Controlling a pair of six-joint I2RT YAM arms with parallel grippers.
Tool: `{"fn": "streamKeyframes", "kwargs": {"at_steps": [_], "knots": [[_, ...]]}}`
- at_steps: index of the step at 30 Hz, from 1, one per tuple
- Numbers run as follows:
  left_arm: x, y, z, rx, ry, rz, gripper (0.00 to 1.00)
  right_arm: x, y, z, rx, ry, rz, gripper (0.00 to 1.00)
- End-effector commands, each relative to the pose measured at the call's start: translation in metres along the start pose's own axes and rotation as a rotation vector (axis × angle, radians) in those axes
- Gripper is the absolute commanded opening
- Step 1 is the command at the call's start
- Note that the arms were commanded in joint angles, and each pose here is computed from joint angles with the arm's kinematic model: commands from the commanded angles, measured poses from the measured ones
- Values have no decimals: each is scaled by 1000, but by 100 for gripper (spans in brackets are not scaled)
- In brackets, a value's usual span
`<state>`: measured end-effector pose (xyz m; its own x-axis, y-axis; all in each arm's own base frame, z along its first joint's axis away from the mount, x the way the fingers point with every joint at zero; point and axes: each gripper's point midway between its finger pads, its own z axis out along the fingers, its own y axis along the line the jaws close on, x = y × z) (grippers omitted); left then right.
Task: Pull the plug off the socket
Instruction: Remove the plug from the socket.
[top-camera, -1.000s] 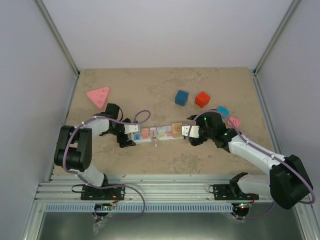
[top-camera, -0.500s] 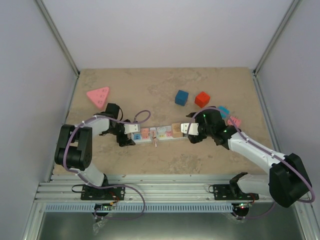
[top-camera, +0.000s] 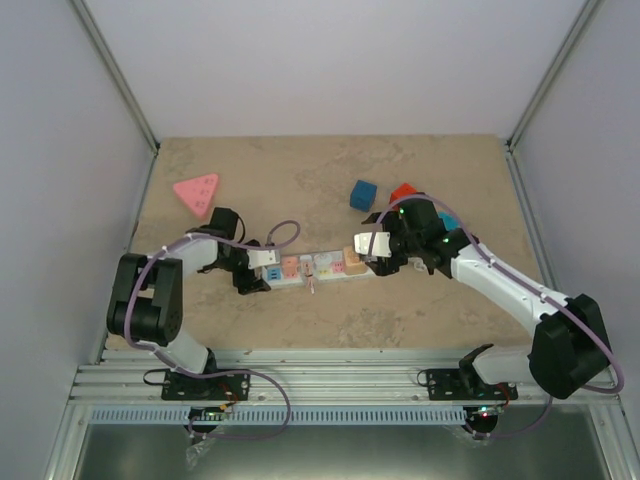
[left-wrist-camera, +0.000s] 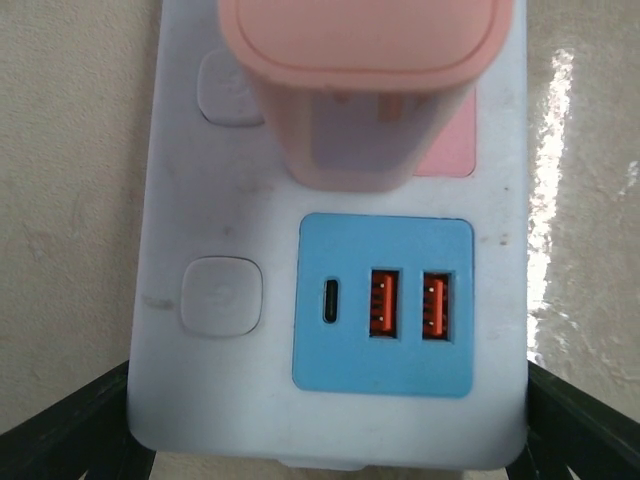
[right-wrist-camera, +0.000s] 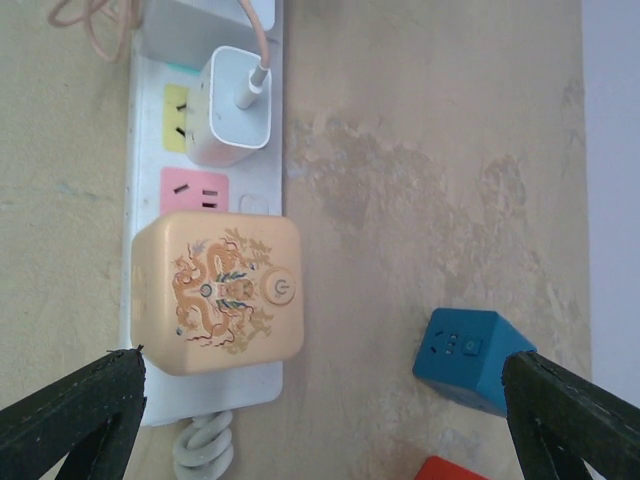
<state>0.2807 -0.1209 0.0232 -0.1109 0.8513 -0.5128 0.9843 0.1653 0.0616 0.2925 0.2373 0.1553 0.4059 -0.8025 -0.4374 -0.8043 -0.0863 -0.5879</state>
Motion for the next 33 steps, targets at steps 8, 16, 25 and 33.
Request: {"fn": "streamKeyframes", "kwargs": {"at_steps": [8,16,25,33], "knots": [[-12,6,-16,-54,-32,0,29,-5,24,3,-131,-43,21,98],[-3,9,-7,-29,17,-19,34,0,39,13,-217,-33,18,98],[8,9,1,-31,69,-11,59,1,37,29,-248,-24,70,98],[1,5,-2,-34,32,42,87,1,31,29,-204,-23,69,98]]}}
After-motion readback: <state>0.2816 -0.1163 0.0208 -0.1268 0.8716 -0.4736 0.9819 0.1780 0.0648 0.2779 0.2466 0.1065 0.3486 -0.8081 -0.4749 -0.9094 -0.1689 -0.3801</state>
